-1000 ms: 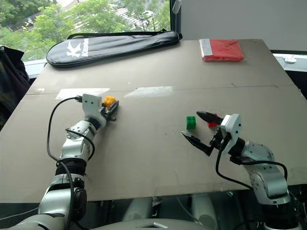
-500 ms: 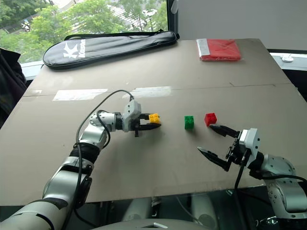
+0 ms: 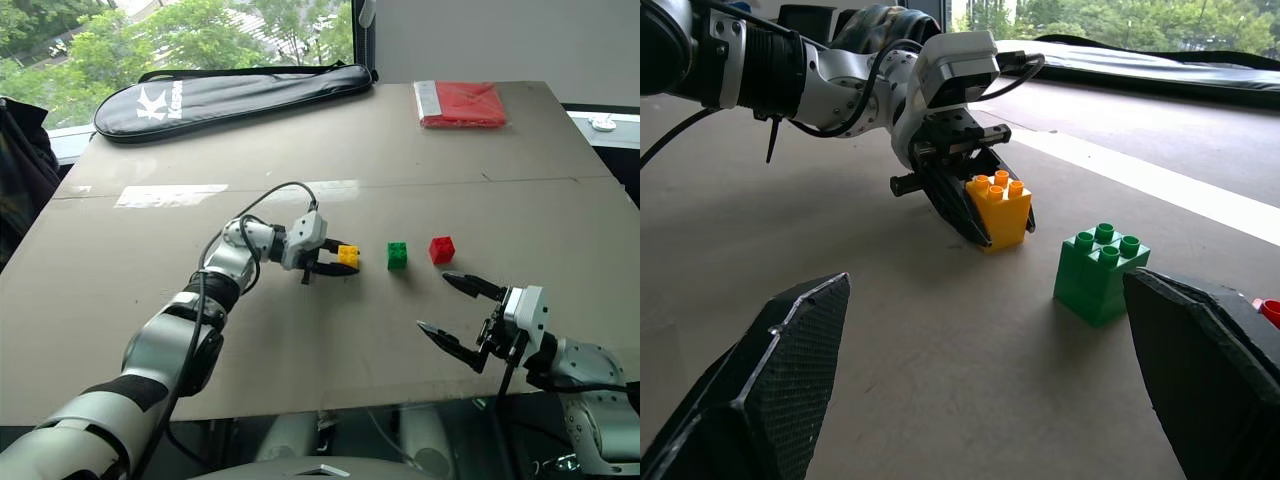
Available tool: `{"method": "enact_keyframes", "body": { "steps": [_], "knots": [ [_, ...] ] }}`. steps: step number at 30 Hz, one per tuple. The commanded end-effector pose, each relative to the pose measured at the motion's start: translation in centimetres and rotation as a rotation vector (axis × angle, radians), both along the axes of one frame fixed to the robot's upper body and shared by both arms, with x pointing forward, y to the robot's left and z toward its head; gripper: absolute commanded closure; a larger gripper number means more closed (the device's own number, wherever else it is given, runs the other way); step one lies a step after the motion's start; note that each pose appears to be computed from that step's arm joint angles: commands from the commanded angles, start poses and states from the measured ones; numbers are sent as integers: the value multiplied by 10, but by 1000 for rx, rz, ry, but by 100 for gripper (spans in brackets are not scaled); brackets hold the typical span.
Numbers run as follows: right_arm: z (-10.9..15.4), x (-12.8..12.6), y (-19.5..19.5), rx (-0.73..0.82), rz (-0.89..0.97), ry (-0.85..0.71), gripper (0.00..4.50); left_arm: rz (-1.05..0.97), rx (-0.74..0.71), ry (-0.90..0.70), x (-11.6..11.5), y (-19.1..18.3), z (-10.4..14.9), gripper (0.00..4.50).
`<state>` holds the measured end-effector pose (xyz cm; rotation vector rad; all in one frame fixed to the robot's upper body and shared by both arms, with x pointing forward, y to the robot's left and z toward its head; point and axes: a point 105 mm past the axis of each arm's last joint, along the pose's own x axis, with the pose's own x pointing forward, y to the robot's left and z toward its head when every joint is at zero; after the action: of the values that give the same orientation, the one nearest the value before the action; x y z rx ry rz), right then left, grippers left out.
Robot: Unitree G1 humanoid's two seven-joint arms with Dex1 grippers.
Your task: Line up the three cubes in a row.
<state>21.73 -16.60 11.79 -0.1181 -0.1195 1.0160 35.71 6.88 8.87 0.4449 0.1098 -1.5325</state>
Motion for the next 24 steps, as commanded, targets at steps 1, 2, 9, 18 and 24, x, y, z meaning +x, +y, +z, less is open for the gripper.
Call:
{"method": "enact_keyframes", "body": {
  "steps": [1,2,9,18,24],
  "knots": [
    [9,-1,-2,-3,-11,-52,0,6,14,13,0,-3,-6,317],
    [10,-1,-2,-3,-12,-54,0,3,14,14,-1,-5,-6,317],
    [11,-1,-1,-14,-5,-59,0,9,6,52,-2,-10,-10,267],
    [11,-1,0,-15,0,-60,0,67,30,18,4,-3,-14,4],
    [9,-1,2,-14,5,-56,0,119,29,8,9,15,-11,4]
  ]
}}
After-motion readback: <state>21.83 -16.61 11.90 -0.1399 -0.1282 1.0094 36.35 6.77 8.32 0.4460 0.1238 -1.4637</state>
